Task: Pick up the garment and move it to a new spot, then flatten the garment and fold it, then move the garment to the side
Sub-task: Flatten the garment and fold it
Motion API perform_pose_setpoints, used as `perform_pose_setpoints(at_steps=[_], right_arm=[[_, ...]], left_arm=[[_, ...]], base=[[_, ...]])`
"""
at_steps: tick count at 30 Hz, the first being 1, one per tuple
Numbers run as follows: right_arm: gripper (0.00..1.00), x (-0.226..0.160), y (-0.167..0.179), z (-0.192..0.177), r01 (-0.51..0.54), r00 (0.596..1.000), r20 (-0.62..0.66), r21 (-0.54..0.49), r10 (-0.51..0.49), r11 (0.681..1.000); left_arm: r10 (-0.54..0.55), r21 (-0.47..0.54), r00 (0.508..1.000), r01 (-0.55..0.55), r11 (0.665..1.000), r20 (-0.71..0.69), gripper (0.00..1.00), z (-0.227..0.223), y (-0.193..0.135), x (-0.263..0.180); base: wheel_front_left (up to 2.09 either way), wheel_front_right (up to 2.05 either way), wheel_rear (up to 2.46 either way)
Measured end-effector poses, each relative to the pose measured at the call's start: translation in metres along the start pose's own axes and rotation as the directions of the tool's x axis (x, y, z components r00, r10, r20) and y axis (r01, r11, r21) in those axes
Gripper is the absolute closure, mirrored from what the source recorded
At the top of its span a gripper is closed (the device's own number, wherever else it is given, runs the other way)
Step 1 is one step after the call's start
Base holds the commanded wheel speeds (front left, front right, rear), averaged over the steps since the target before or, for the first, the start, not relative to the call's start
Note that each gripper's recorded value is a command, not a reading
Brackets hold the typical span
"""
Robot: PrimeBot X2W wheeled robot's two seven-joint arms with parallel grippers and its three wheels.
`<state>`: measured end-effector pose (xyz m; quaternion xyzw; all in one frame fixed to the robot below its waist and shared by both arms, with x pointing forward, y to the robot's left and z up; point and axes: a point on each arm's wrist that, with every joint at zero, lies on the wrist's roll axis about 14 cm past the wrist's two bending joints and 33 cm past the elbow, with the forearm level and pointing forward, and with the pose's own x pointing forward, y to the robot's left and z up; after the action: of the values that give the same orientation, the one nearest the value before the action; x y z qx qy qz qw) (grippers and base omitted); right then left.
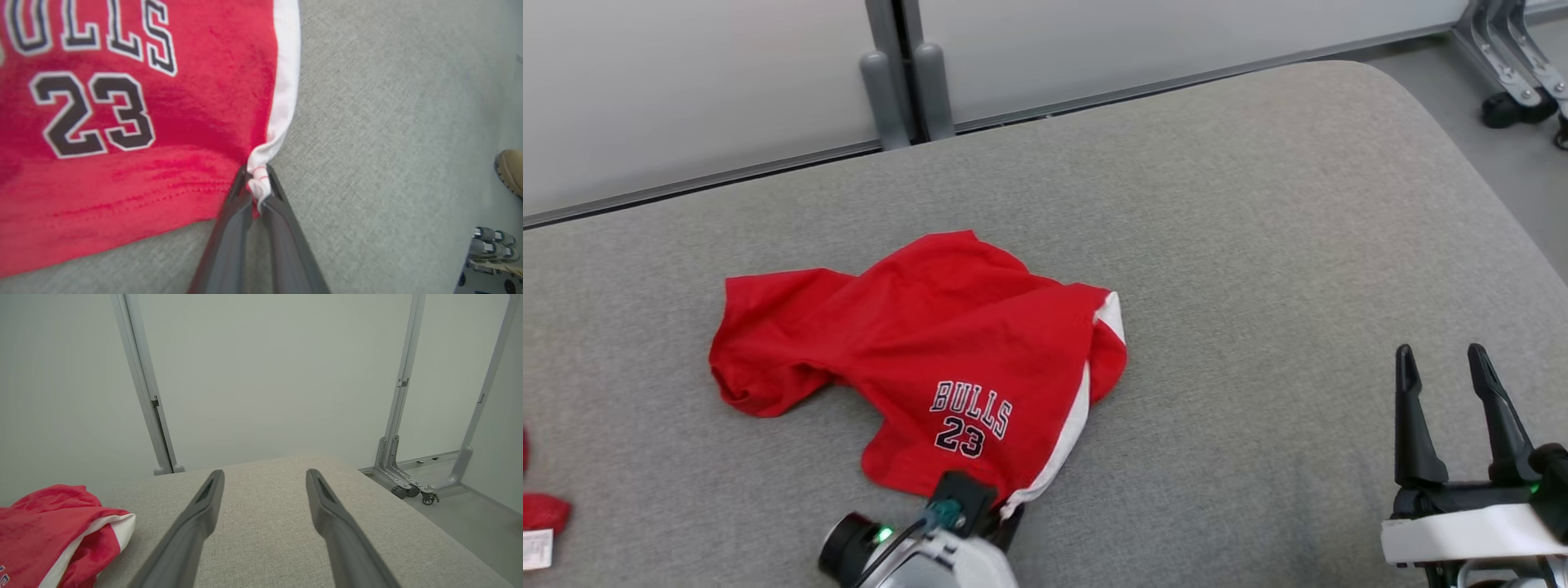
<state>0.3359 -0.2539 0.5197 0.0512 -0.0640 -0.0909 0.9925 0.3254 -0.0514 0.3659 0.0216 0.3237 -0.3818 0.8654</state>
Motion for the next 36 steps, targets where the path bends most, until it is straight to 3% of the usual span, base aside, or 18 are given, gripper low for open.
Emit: perform_pose_setpoints(at_steps=[6,15,16,17,18,25,32,36], right_arm=[[0.0,0.003,0.011,-0.003,-0.033,0.999,-0.004,0.013,0.033,0.999],[0.0,0.007,0.033,-0.003,-0.101,0.995,0.002,0.033,0.101,0.994],[0.0,0.007,0.033,-0.003,-0.101,0.995,0.002,0.033,0.101,0.994],[0.0,0.007,0.033,-0.003,-0.102,0.995,0.002,0.033,0.102,0.994],[0.0,0.007,0.033,-0.003,-0.102,0.995,0.003,0.03,0.102,0.994],[0.0,-0.001,0.02,0.001,-0.066,0.998,0.009,0.011,0.066,0.998],[0.0,-0.007,0.015,0.003,-0.048,0.999,0.011,0.004,0.048,0.999],[0.0,-0.011,0.008,0.007,-0.026,0.999,0.022,0.005,0.026,1.0]], left_arm=[[0.153,0.018,0.987,-0.152,0.988,-0.046,1.0,-0.028,0.047,-0.054],[0.358,-0.001,0.916,-0.364,0.931,-0.183,1.0,-0.075,0.098,-0.135],[0.366,-0.011,0.912,-0.374,0.927,-0.185,0.93,-0.078,0.1,-0.137],[0.37,-0.024,0.91,-0.381,0.924,-0.188,0.55,-0.08,0.1,-0.139],[0.374,-0.031,0.908,-0.386,0.922,-0.189,0.0,-0.081,0.1,-0.141],[0.398,-0.071,0.889,-0.423,0.904,-0.226,0.0,-0.085,0.104,-0.163],[0.382,-0.014,0.922,-0.384,0.923,-0.054,0.0,-0.008,0.096,-0.173],[0.315,0.047,0.949,-0.316,0.948,0.028,0.0,0.027,0.077,-0.169]], base=[[0.0,0.0,0.0],[0.0,0.0,0.0],[0.0,0.0,0.0],[0.0,0.0,0.0],[0.0,0.0,0.0],[0.0,0.0,0.0],[0.0,0.0,0.0],[0.0,0.0,0.0]])
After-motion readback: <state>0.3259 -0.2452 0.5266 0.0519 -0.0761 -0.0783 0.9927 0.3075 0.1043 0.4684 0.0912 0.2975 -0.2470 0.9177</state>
